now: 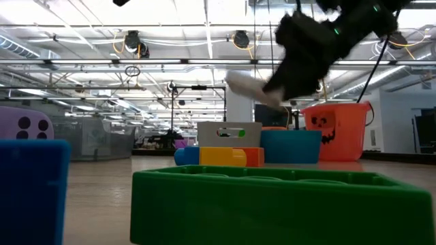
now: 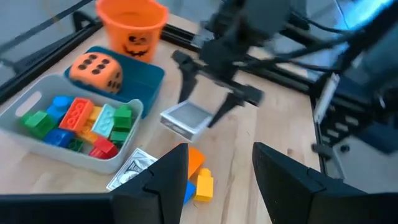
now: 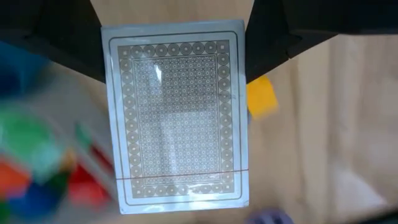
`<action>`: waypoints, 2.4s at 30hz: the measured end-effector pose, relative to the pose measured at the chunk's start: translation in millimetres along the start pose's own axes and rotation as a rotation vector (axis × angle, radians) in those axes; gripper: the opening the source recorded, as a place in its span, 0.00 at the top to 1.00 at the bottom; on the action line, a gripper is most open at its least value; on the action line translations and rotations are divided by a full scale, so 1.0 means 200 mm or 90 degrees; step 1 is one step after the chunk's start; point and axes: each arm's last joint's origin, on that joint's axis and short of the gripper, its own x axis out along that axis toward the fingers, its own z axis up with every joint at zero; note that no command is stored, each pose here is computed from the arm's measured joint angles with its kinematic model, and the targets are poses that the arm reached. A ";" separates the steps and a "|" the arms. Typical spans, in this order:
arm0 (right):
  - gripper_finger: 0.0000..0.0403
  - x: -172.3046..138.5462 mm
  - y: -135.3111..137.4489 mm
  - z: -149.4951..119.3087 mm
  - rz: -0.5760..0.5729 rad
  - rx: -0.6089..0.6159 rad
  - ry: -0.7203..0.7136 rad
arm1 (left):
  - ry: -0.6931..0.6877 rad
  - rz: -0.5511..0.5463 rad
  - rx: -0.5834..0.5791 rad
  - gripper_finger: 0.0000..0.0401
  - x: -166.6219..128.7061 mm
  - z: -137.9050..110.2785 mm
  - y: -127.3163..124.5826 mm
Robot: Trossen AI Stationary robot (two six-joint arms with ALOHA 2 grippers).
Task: Pick & Place Toys
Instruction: Put the brown deck of cards into the black bin
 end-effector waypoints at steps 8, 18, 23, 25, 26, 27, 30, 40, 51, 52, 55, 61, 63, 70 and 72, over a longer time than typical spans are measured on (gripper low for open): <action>0.22 -0.11 0.11 0.37 -0.039 -0.149 -0.148 | -0.004 0.050 -0.194 0.54 0.06 0.06 0.15; 0.22 -0.17 0.10 0.53 -0.103 -0.210 -0.196 | -0.025 0.069 -0.280 0.54 0.28 0.11 0.28; 0.23 -0.16 0.08 0.52 -0.120 -0.183 -0.178 | -0.068 -0.010 -0.257 0.54 0.32 0.17 0.26; 0.24 -0.16 0.07 0.52 -0.135 -0.176 -0.179 | -0.071 -0.029 -0.250 0.54 0.32 0.18 0.26; 0.24 -0.16 0.07 0.52 -0.142 -0.176 -0.180 | -0.075 -0.035 -0.248 0.54 0.32 0.18 0.26; 0.24 -0.16 0.07 0.52 -0.144 -0.183 -0.180 | -0.076 -0.036 -0.248 0.54 0.32 0.18 0.26; 0.23 -0.16 0.07 0.52 -0.145 -0.201 -0.178 | -0.074 -0.034 -0.249 0.54 0.32 0.18 0.26; 0.23 -0.15 0.06 0.50 -0.157 -0.210 -0.153 | -0.046 -0.009 -0.272 0.54 0.47 0.14 0.28; 0.23 -0.16 0.06 0.49 -0.163 -0.182 -0.147 | -0.040 0.036 -0.270 0.54 0.48 0.13 0.31; 0.23 -0.16 0.06 0.49 -0.163 -0.186 -0.149 | -0.041 0.038 -0.273 0.54 0.48 0.13 0.32; 0.24 -0.16 0.06 0.50 -0.163 -0.194 -0.152 | -0.043 0.040 -0.273 0.54 0.48 0.13 0.32; 0.23 -0.16 0.07 0.50 -0.163 -0.232 -0.153 | -0.033 0.020 -0.281 0.54 0.49 0.13 0.32; 0.23 -0.16 0.07 0.50 -0.164 -0.247 -0.151 | -0.022 0.015 -0.295 0.54 0.51 0.12 0.32; 0.23 -0.15 0.07 0.49 -0.165 -0.268 -0.138 | 0.015 -0.005 -0.313 0.54 0.58 0.09 0.32; 0.22 -0.15 0.06 0.49 -0.167 -0.270 -0.133 | 0.018 -0.008 -0.314 0.54 0.59 0.09 0.32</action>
